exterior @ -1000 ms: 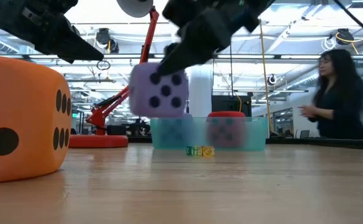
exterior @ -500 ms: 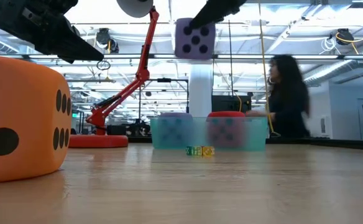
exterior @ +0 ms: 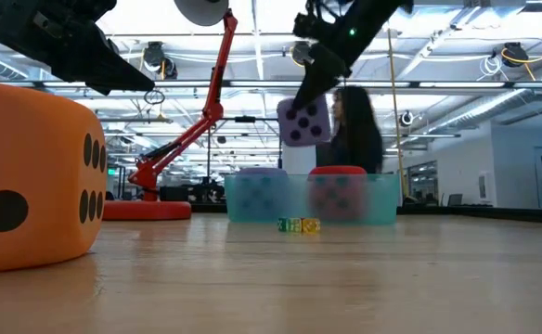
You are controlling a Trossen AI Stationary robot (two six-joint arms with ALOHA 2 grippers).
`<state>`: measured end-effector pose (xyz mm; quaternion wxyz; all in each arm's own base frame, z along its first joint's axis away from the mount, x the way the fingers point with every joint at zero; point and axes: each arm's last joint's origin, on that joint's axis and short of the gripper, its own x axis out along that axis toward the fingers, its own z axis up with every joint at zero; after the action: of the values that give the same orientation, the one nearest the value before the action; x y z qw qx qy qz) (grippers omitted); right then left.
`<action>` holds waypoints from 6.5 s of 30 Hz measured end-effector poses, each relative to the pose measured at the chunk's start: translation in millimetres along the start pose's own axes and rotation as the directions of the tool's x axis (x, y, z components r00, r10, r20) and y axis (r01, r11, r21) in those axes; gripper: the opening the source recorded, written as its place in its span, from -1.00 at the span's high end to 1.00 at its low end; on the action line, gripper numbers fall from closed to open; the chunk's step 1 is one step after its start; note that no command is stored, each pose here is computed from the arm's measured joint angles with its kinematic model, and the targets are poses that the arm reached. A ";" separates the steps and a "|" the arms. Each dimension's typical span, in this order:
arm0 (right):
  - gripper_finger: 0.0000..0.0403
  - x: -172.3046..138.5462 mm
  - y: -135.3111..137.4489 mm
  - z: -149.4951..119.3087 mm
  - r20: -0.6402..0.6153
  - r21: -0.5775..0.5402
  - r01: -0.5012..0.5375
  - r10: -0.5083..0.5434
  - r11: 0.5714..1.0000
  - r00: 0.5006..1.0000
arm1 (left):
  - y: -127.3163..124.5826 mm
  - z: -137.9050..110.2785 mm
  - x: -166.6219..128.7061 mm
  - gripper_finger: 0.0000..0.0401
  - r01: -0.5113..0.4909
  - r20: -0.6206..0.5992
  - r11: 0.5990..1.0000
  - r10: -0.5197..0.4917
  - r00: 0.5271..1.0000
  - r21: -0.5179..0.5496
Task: Pick & Place Dice
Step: Put the large purple die into the blue bin, then put the large orange die into the blue bin
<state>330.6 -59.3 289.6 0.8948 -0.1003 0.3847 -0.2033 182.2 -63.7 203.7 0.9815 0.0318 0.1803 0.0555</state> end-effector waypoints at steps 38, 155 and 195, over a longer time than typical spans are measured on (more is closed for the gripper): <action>-0.98 35.5 31.7 0.1 0.018 -0.026 -0.157 0.158 0.987 0.987 | 0.2 -1.4 0.0 0.87 -0.002 -0.012 1.000 0.001 1.000 -0.009; 1.00 74.2 30.6 -82.3 0.018 0.187 -0.285 0.287 0.940 0.958 | -2.8 8.3 5.9 0.90 -0.014 0.095 0.997 0.020 0.995 -0.070; 1.00 -103.3 31.6 -149.7 0.637 0.063 -0.300 0.193 0.952 0.746 | -22.8 22.2 -47.6 0.98 0.048 0.252 0.997 -0.062 0.966 0.062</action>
<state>166.3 11.2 243.6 0.9952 -0.0375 0.0593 -0.0688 148.2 -93.0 239.2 0.9964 0.0609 0.0557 0.0186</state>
